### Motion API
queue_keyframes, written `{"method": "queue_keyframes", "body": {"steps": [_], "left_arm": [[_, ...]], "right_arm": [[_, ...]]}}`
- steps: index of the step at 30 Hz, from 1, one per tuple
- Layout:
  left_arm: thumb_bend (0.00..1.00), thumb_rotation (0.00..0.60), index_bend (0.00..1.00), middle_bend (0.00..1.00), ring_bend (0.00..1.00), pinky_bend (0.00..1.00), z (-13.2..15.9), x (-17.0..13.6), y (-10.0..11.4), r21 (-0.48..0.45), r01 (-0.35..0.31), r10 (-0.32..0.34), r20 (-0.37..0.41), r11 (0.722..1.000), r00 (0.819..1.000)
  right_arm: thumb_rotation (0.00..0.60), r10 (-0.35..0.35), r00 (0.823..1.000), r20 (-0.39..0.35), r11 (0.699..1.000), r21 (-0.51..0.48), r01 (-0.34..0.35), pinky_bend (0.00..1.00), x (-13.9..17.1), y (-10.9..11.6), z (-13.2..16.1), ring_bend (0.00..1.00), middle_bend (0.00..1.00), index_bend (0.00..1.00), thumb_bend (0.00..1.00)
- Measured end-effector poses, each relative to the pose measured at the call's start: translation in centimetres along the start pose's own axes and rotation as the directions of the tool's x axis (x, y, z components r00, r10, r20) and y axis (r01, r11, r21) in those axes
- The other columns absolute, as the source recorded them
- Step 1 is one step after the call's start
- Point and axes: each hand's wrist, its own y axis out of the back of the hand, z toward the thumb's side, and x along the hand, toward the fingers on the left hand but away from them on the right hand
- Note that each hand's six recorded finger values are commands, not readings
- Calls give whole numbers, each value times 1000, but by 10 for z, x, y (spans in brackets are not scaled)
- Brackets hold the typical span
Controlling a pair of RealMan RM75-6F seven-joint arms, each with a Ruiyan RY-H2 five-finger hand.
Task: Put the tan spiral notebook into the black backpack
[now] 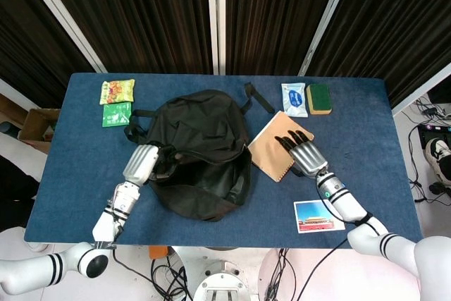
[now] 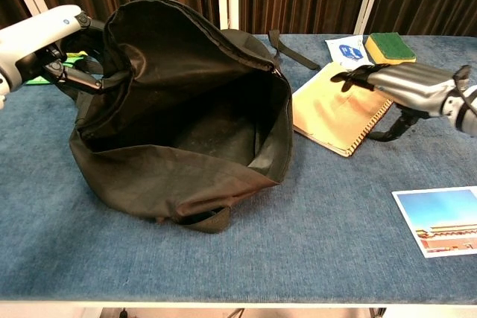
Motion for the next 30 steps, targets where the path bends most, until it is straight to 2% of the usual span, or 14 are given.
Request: {"method": "queue_keyframes", "body": {"steps": [8,13,16,25,30], "left_arm": [[453,600,596,596,525,357,-3,0,0,-4,2,-2,-6,1000,1000],[453,600,596,594,525,357,-3,-1,0,-10,-2,1,-5,1000,1000],[452,600,596,593,525,357,-3,0,0,-11,-2,2,-4,1000,1000],[452,600,596,592,525,357,-4,-1,6,-14,-17,17,-5,1000,1000],[452,600,596,591,525,358,-5,0,7,-15,-20,20,-5,1000,1000]], "right_arm": [[600,18,999,-28,999,29,-18,116,-16,-3,13,30,201,89,230],[600,-7,999,-42,999,31,8,139,-28,0,23,36,237,150,467],[600,-35,998,-46,999,24,36,143,-35,3,27,45,242,154,519],[600,-126,990,-55,992,-23,125,143,-54,22,40,47,239,156,501],[600,-140,988,-59,990,0,140,149,-64,27,50,47,255,163,361]]}}
